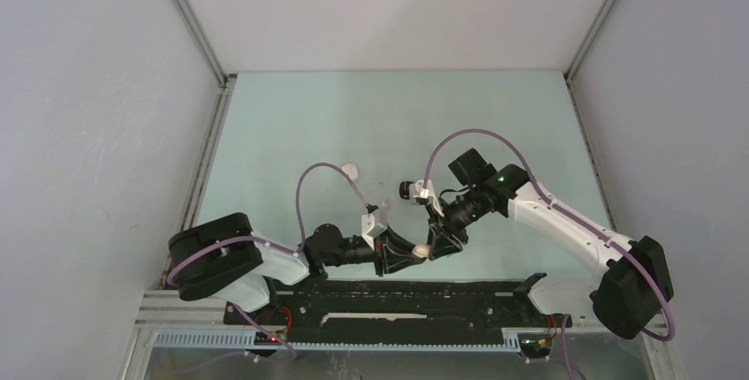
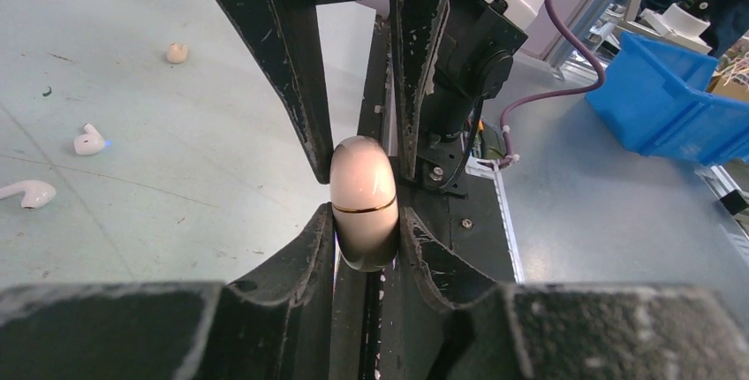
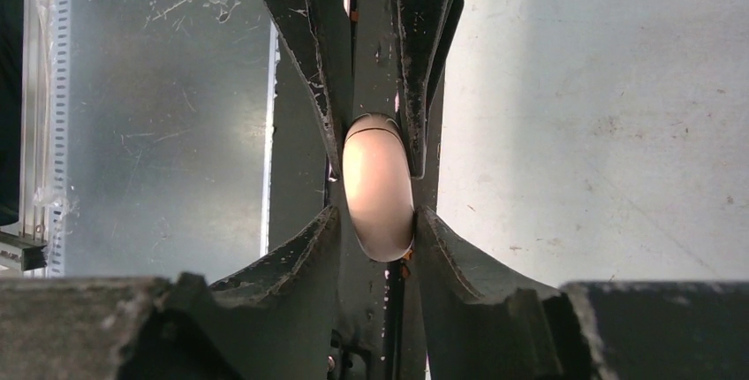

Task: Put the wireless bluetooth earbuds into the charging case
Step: Pick up the charging case at the center of the board.

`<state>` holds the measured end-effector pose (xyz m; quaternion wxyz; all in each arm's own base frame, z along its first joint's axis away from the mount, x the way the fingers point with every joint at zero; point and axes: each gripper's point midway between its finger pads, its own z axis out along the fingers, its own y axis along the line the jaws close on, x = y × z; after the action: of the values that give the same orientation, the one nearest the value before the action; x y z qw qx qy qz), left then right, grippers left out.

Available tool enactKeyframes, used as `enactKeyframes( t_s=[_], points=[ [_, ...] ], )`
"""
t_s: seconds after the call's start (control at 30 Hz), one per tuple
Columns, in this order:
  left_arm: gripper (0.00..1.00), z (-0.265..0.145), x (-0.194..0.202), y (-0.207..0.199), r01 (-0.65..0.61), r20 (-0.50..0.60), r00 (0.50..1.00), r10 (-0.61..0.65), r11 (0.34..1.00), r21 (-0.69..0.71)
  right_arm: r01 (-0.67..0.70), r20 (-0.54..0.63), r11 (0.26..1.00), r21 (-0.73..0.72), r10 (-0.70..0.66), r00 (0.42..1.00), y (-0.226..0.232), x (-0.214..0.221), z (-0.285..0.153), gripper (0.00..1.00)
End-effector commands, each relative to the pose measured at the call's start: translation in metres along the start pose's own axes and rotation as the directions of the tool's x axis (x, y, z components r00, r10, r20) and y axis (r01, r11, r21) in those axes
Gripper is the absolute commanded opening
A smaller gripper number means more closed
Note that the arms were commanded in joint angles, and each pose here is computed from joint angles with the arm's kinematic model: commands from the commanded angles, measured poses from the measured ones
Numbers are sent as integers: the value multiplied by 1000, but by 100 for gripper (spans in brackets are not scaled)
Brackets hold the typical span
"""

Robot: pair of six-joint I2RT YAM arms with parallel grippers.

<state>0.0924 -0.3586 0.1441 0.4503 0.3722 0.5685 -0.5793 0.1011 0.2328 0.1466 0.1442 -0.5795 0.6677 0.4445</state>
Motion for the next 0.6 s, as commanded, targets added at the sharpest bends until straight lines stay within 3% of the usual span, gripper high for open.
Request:
enactKeyframes(
  t_s=[0.0, 0.13, 0.27, 0.4, 0.57],
  points=[
    [9, 2, -26, -2, -82, 95, 992, 82, 997, -6, 15, -15, 1000, -11, -15, 1000, 0, 1, 6, 38],
    [12, 2, -25, 1, -85, 94, 992, 87, 996, -20, 24, -25, 1000, -14, -24, 999, 0, 2, 8, 22],
    [31, -1, -19, 8, -82, 82, 993, 87, 995, -58, 68, -63, 997, 30, -66, 996, -1, 3, 4, 9],
    [43, -6, -9, 11, -84, 48, 995, 87, 994, -74, 151, -184, 982, 110, -129, 974, -6, 10, -1, 4],
    [45, -3, 2, 7, -128, -11, 992, 127, 989, -69, 216, -282, 966, 144, -169, 944, -4, 12, -6, 3]
  ],
)
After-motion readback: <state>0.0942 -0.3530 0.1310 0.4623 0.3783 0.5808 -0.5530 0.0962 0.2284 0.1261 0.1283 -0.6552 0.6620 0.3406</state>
